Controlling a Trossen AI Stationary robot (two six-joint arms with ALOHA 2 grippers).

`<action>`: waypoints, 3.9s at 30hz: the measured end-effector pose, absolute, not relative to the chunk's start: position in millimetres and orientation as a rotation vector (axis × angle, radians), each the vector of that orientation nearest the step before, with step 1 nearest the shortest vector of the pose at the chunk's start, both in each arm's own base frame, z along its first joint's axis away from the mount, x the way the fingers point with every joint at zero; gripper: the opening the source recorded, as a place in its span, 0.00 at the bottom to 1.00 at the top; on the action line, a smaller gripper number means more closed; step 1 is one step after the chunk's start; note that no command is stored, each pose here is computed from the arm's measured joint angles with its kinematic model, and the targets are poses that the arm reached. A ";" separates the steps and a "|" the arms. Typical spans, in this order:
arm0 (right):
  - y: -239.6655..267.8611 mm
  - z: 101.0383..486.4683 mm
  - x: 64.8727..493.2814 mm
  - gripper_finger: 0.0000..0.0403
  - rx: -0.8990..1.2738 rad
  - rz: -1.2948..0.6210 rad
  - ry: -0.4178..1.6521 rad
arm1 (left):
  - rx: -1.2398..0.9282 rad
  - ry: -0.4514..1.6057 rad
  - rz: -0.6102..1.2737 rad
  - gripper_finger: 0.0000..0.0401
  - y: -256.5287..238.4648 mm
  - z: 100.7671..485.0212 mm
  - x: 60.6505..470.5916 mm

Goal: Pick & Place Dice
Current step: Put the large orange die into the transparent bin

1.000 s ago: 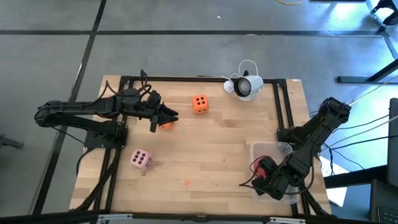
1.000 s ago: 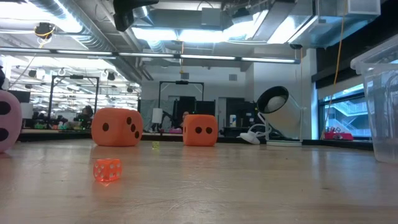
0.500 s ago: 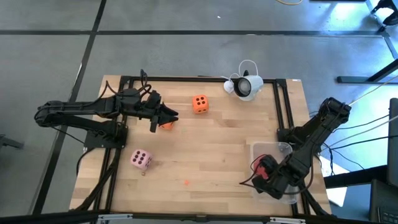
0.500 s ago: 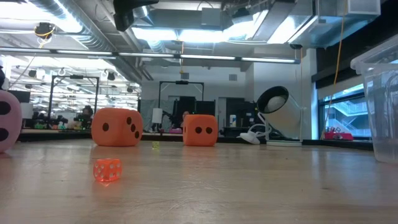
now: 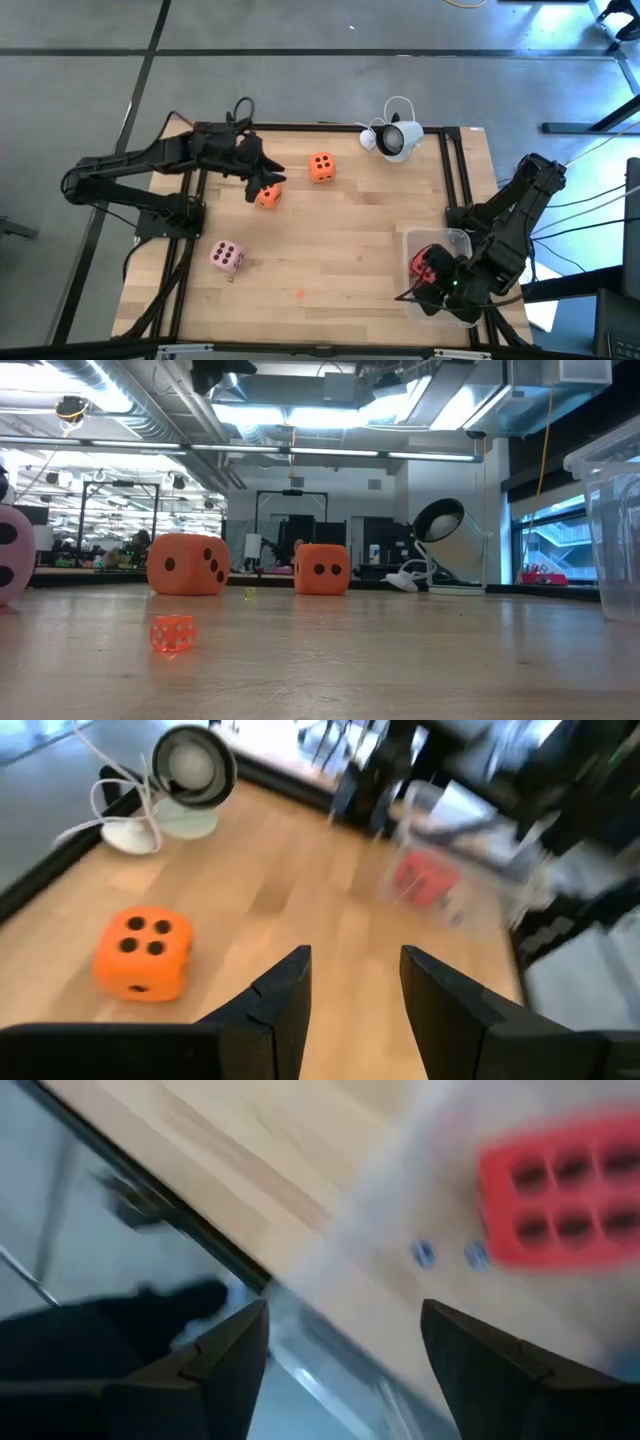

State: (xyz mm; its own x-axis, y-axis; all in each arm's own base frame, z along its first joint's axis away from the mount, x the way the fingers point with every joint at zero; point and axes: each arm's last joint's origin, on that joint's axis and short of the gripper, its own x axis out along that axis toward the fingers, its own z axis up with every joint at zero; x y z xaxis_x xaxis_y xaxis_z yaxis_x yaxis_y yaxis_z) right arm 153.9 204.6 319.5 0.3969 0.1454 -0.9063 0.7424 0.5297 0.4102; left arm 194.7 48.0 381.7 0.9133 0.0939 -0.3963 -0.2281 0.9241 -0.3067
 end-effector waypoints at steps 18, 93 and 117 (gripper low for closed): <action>187.3 365.9 169.6 0.61 0.616 -0.491 0.337 | 0.003 0.632 0.205 0.53 73.0 354.2 267.5; 181.3 364.2 177.4 0.61 0.550 -0.489 0.414 | 0.458 1.149 0.501 0.61 128.6 143.7 386.0; 181.4 364.1 177.3 0.61 0.524 -0.481 0.424 | 0.256 1.079 0.514 0.31 105.6 163.4 387.9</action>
